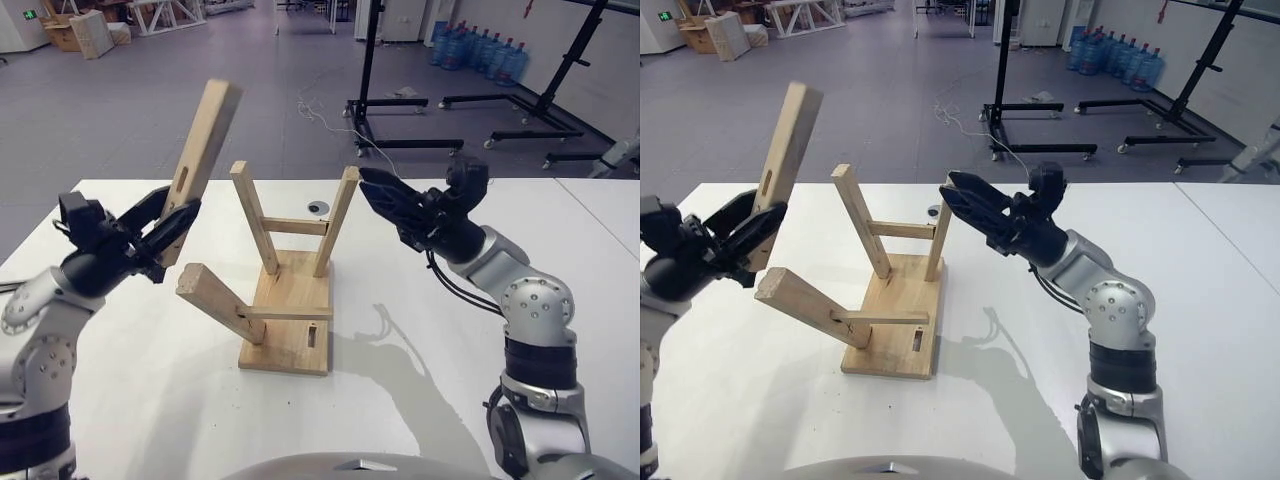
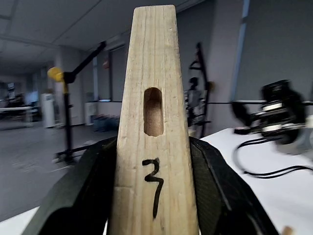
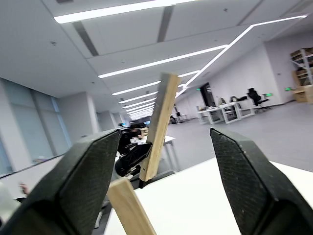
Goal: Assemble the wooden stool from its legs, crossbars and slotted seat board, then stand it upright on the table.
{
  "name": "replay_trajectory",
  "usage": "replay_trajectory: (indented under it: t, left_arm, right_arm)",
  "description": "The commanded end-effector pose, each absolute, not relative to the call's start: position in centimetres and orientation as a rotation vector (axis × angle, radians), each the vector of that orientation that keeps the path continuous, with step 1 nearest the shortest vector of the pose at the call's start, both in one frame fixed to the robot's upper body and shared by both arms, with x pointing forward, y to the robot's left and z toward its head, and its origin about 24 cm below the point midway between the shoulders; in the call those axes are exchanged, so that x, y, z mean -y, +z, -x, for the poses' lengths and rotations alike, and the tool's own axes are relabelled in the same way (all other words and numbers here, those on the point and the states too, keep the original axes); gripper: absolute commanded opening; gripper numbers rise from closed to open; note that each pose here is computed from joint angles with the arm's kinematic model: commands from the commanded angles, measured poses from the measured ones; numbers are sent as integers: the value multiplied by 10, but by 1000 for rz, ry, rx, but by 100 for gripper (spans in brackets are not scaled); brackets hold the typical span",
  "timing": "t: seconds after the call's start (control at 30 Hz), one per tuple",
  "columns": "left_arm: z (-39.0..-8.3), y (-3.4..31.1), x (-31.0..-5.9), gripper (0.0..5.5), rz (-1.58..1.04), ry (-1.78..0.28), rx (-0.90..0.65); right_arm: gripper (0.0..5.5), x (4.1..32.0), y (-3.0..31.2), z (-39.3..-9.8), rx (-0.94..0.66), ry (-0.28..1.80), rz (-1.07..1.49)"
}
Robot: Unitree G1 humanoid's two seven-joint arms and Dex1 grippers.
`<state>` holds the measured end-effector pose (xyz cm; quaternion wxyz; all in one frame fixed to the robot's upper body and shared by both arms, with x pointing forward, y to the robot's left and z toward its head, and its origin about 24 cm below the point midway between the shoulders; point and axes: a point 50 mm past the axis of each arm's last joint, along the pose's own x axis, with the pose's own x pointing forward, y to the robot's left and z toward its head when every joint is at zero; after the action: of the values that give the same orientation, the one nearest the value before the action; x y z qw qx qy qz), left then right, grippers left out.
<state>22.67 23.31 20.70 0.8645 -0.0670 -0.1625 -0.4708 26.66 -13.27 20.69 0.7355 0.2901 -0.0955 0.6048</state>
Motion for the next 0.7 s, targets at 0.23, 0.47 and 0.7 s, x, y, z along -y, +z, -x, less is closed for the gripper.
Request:
replay_trajectory:
  t: [0.23,0.47,0.7]
  left_arm:
    - [-278,210,-205,205,181,-1399,115]
    - [-285,203,-187,205,208,-1539,50]
    - [-280,202,-188,205,132,-1550,29]
  right_arm:
    - [337,81,229,-278,302,1535,-653]
    - [337,63,225,-280,322,1505,-642]
    - [337,55,210,-287,242,1463,-569]
